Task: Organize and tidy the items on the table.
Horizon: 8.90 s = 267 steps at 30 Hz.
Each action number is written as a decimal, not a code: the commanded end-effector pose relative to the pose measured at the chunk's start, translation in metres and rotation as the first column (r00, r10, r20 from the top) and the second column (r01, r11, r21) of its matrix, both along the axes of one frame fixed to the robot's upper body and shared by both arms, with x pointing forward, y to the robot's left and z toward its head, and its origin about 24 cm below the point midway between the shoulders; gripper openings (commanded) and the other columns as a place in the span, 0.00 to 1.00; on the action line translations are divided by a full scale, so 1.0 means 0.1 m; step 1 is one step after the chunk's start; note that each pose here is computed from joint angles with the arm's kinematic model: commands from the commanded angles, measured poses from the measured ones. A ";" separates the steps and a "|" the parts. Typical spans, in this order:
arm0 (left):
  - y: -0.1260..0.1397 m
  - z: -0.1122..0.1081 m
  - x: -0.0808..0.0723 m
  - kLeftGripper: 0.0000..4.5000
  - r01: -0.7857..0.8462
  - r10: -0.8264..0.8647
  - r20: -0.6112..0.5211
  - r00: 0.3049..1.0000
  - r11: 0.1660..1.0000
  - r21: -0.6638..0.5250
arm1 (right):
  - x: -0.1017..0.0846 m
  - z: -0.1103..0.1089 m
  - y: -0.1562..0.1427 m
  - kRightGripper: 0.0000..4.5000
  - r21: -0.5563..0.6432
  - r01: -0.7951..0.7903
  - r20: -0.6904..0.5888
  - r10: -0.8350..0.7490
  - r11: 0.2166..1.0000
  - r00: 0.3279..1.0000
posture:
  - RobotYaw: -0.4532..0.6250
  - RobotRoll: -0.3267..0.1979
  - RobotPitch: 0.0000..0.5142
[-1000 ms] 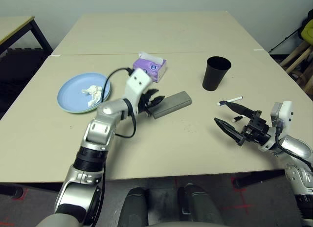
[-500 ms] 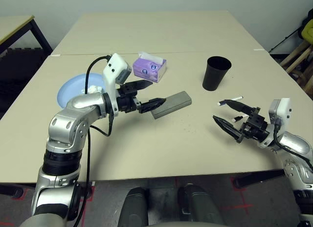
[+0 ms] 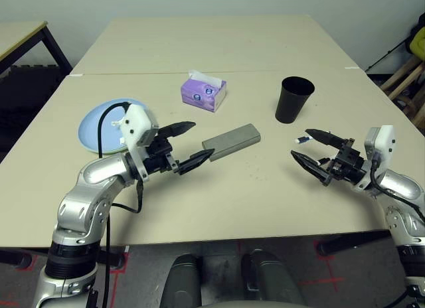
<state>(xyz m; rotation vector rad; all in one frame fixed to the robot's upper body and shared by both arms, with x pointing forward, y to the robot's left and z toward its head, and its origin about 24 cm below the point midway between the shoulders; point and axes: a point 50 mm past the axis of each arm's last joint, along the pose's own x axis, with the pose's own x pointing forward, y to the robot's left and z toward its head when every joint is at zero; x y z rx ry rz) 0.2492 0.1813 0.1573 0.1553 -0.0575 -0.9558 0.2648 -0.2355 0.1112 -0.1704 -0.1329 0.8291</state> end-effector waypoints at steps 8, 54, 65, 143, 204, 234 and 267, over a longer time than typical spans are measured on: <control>0.06 -0.04 -0.06 0.99 0.043 -0.045 0.033 0.998 0.997 0.071 | 0.09 0.15 -0.19 1.00 -0.027 0.068 0.050 -0.067 0.997 0.997 | 0.47 0.62 0.12; 0.21 0.26 0.03 0.99 0.058 -0.059 0.046 0.997 0.998 0.026 | -0.05 0.18 -1.07 1.00 -0.452 0.225 -0.217 -0.351 0.863 0.911 | 0.46 0.62 0.13; 0.20 0.28 0.05 0.99 0.043 -0.043 0.050 0.998 0.999 0.007 | 0.00 0.33 -1.01 1.00 -0.543 0.141 -0.301 -0.349 0.828 0.888 | 0.46 0.62 0.14; 0.06 0.22 0.00 0.99 0.088 -0.088 0.024 0.996 0.996 0.011 | 0.78 0.09 0.14 1.00 -0.736 -0.617 -0.672 0.194 -0.278 0.714 | 0.52 0.62 0.23; 0.11 0.13 0.06 1.00 0.100 -0.100 0.003 0.995 0.995 0.032 | 1.17 1.91 0.55 0.09 -0.006 -0.018 0.163 0.018 1.000 0.986 | 0.48 0.62 0.19; 0.08 0.19 0.10 1.00 0.094 -0.094 0.037 0.995 0.996 0.000 | 1.22 1.33 0.10 0.09 -0.029 0.233 0.078 -0.230 0.972 0.970 | 0.48 0.62 0.21; 0.06 0.21 0.08 1.00 0.094 -0.094 0.035 0.995 0.996 0.009 | 0.67 1.57 0.21 0.99 -0.258 -0.308 -0.114 0.287 0.916 0.951 | 0.48 0.62 0.20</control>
